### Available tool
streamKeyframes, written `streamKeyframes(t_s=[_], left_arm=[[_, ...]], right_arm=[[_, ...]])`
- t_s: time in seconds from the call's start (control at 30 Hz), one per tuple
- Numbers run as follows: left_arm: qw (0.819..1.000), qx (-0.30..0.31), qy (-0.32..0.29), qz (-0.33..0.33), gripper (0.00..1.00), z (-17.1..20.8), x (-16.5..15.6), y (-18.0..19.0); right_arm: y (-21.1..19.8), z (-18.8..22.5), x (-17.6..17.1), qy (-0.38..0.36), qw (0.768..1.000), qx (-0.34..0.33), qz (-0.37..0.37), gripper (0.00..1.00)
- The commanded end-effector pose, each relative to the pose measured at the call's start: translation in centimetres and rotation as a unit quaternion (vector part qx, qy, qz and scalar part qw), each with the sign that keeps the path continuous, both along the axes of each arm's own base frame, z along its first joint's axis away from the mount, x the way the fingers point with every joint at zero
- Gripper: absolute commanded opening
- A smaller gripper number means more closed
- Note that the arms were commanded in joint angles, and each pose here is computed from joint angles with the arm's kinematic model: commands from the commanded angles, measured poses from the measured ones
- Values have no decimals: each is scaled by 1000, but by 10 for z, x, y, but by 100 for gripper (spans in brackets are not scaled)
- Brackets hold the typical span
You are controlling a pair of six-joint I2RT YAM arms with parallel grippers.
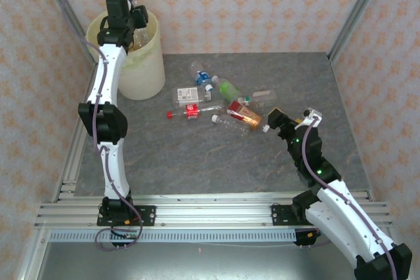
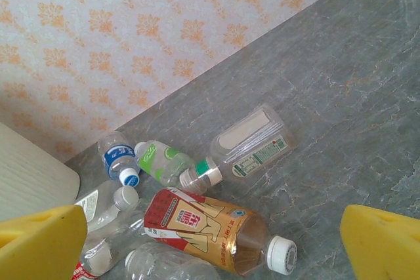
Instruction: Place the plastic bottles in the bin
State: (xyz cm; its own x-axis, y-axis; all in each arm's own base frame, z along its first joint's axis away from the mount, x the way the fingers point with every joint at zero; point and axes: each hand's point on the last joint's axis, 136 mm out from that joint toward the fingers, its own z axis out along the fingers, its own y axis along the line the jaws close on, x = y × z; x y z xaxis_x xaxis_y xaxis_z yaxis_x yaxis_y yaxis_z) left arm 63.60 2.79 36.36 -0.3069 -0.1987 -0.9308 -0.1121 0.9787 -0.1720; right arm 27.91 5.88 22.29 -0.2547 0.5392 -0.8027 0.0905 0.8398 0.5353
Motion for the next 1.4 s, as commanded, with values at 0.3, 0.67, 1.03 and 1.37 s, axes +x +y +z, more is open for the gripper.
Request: streamKeyframes(t_s=[0.3, 0.67, 1.03, 1.37], left_arm=[[997, -12, 10, -71, 70, 8, -10, -26], [997, -33, 4, -64, 88, 22, -19, -27], [992, -124, -10, -38, 100, 46, -34, -30], [984, -171, 10, -47, 100, 64, -76, -59]], right_arm=[[-1, 12, -1, -13, 1000, -5, 0, 99], [-1, 8, -1, -7, 1000, 1, -1, 99], [31, -26, 3, 59, 994, -29, 87, 99], [81, -53, 11, 137, 968, -23, 209, 99]])
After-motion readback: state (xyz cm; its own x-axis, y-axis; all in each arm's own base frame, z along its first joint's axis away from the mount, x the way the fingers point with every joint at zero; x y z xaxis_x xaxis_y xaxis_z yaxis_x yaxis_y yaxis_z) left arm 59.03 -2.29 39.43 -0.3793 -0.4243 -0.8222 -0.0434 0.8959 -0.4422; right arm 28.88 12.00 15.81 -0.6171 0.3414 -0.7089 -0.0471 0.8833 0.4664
